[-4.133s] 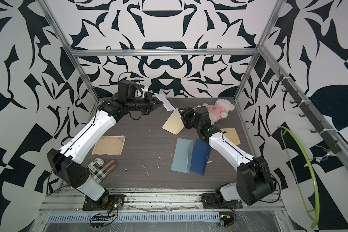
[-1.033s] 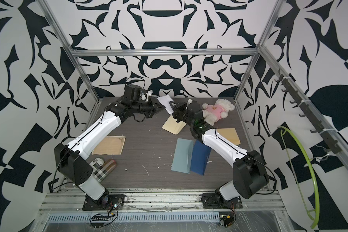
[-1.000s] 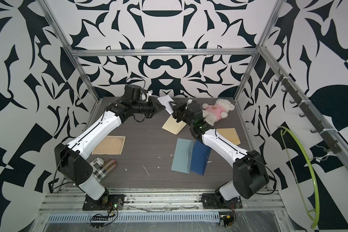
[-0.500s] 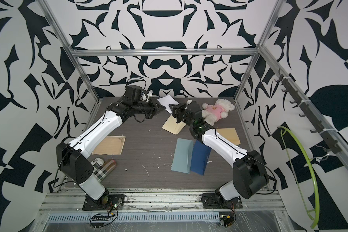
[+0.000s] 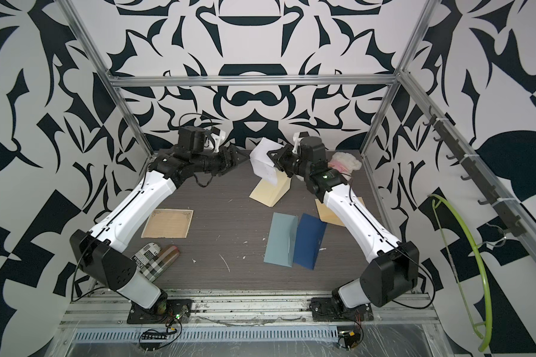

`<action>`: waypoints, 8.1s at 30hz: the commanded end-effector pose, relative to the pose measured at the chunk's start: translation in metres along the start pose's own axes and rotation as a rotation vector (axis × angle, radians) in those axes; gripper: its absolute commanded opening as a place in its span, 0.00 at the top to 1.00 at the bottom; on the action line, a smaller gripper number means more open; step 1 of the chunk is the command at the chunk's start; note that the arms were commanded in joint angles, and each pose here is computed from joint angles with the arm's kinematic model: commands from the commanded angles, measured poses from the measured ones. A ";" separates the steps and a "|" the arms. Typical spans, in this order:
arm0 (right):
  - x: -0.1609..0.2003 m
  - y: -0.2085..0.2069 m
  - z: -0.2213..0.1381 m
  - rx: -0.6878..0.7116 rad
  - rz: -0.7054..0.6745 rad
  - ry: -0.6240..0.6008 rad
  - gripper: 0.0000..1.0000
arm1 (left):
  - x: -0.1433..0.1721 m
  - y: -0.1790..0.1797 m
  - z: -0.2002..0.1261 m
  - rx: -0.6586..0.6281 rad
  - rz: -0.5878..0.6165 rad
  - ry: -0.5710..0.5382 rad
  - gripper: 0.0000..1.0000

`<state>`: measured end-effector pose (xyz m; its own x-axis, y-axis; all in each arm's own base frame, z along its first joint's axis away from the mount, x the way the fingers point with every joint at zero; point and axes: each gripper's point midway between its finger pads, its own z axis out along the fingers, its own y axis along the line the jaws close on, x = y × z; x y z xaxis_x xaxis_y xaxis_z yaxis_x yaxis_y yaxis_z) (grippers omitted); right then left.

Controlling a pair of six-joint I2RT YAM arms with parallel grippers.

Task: Take the letter paper out of the envelope
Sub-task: Unfold the letter paper, then place the letter paper at the center of the board, then pick up the envelope from the center of the board.

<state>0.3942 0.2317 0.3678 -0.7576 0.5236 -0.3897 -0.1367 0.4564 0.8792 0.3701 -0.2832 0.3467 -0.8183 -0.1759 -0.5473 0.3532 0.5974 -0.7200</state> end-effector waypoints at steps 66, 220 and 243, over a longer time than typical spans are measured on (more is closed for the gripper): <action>0.064 0.030 -0.053 -0.352 -0.180 0.508 0.86 | 0.050 -0.064 -0.005 0.509 0.205 0.241 0.96; 0.066 -0.088 -0.062 0.685 -0.430 0.170 0.62 | -0.045 0.438 0.036 -0.624 -0.555 0.090 0.33; 0.067 -0.095 -0.071 0.690 -0.397 0.112 0.64 | -0.104 0.354 0.002 -0.528 -0.487 -0.097 0.33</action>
<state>0.3109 0.1767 0.2654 -0.8333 0.1303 -0.5373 -0.0309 0.9593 0.2805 0.5848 -0.0546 0.1259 -0.7858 -0.5720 -0.2352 -0.3465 0.7222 -0.5987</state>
